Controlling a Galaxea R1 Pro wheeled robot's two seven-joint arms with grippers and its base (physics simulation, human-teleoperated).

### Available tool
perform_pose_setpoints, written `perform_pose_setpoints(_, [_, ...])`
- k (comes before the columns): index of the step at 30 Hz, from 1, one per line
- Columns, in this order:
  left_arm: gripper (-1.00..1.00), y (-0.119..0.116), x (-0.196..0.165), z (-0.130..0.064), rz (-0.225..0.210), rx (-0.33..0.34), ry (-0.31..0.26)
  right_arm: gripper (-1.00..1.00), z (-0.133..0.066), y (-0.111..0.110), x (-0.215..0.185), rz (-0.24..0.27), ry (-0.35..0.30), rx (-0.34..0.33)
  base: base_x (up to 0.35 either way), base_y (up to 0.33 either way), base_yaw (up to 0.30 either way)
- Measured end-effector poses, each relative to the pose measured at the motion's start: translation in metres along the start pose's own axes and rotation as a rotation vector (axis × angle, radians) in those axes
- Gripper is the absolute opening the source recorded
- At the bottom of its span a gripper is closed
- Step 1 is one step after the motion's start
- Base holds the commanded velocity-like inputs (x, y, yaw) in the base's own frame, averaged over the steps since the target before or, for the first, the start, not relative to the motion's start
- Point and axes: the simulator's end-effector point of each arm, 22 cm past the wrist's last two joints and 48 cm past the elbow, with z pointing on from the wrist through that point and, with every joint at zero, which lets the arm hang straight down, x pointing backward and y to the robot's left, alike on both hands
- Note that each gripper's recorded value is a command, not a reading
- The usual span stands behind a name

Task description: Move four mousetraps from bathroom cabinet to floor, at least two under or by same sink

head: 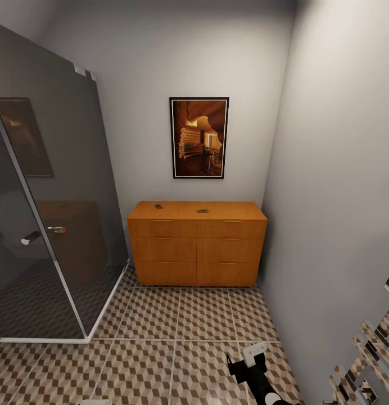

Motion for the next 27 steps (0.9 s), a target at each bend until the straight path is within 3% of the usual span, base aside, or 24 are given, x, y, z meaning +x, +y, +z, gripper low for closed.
perform_pose_setpoints(27, [1.0, 0.0, 0.0, 0.0, 0.0, 0.0, 0.0, 1.0, 0.0, 0.0001, 0.0, 0.0, 0.0, 0.0, 0.0, 0.0, 0.0])
